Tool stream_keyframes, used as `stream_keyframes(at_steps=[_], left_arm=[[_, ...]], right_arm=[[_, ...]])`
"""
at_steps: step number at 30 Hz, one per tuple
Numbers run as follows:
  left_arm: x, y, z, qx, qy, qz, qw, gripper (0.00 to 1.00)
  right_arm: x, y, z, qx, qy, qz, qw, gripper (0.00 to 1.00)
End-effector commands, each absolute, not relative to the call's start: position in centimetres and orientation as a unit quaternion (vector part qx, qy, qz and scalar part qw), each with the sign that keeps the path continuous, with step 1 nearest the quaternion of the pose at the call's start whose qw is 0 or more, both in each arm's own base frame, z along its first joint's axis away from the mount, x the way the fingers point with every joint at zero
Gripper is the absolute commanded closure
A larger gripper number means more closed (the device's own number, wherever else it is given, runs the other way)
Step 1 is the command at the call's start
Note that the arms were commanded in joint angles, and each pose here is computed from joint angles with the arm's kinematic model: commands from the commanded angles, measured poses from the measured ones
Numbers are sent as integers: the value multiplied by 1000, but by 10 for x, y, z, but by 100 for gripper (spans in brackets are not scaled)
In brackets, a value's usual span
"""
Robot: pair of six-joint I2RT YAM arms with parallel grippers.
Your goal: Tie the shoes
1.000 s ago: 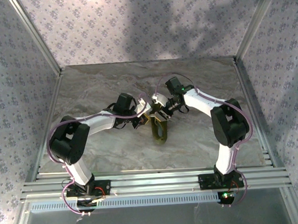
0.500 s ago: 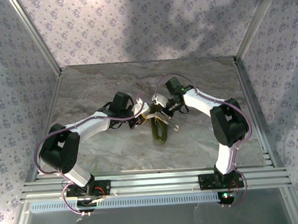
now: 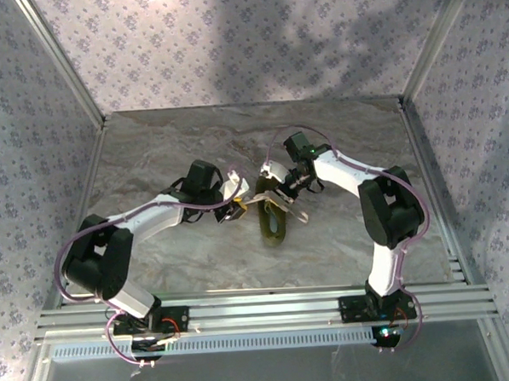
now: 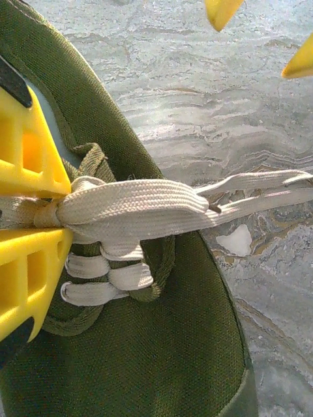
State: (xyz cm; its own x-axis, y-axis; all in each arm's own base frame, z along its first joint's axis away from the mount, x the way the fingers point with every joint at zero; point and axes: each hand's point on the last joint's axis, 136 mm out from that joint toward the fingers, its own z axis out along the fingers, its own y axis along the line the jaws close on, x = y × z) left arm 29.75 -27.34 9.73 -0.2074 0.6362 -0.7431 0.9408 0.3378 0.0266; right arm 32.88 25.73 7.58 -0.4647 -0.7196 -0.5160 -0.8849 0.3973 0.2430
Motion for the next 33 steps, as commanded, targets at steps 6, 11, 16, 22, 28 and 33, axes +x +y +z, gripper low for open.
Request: stream_keyframes(at_steps=[6,11,16,22,28,33], left_arm=[[316,-308,109,590,655,-280,380,59],[318,-313,106,601,635,-298,384,58],[323,-316,104,596,625,-318,392,59],[330,-318,98,592,625,-328,389,60],[341,-320,93,584,635,-323,388,58],[344,-323,93,581,637,-333,382,58]], right_arm=[[329,256,76,-487,821,253,155,80],[328,256,77,-486,821,258,155,79],[329,257,80,-484,819,263,160,79],[331,256,82,-481,819,267,164,80],[331,255,83,-481,819,265,164,79],[330,254,83,-481,820,265,163,79]])
